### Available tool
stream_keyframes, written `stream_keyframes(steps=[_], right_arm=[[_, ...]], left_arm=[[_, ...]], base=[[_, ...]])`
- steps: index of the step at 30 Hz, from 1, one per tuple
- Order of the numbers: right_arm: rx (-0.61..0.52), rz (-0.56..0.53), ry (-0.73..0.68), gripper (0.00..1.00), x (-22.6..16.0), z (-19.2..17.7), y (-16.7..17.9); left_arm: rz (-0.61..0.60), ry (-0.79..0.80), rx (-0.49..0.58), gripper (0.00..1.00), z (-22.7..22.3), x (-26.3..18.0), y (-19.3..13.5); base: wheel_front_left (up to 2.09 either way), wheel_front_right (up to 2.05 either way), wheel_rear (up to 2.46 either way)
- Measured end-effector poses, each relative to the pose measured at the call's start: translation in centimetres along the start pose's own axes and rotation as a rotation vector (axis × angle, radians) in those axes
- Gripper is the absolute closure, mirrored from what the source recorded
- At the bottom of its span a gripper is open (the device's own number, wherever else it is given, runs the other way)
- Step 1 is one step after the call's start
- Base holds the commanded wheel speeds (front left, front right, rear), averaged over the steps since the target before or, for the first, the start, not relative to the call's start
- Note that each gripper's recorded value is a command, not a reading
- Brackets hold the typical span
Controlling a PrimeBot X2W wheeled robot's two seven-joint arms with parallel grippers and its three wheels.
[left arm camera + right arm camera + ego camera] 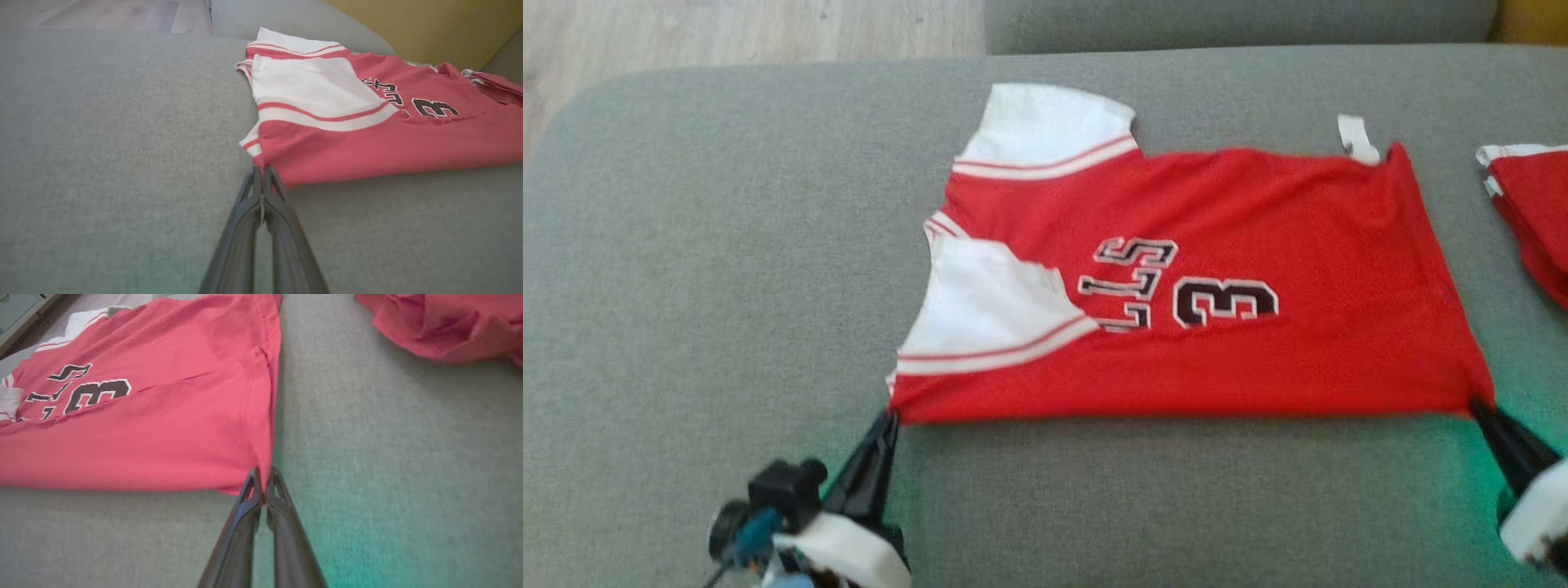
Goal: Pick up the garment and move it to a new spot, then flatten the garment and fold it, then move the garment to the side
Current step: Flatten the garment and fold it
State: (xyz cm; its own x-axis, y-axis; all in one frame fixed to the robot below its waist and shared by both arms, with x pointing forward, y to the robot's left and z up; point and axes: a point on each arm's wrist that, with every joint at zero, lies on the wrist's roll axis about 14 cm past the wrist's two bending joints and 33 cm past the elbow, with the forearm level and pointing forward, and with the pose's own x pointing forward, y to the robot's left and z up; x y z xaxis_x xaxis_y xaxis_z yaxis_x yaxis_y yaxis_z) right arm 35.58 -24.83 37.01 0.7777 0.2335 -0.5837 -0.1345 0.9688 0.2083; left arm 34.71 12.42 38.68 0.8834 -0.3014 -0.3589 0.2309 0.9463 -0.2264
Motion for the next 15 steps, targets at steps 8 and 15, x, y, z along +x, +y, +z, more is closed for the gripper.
stream_keyframes(steps=[8,15], right_arm=[[0.047,-0.016,0.036,1.0,-3.0,-3.4,0.0],[0.063,-0.036,0.028,0.96,-3.7,-3.5,0.0]], left_arm=[[0.01,0.067,-0.055,1.0,-2.6,-3.7,-1.6],[-0.009,0.113,-0.069,0.9,-3.3,-4.5,-2.4]], base=[[0.0,0.0,0.0],[0.0,0.0,0.0]])
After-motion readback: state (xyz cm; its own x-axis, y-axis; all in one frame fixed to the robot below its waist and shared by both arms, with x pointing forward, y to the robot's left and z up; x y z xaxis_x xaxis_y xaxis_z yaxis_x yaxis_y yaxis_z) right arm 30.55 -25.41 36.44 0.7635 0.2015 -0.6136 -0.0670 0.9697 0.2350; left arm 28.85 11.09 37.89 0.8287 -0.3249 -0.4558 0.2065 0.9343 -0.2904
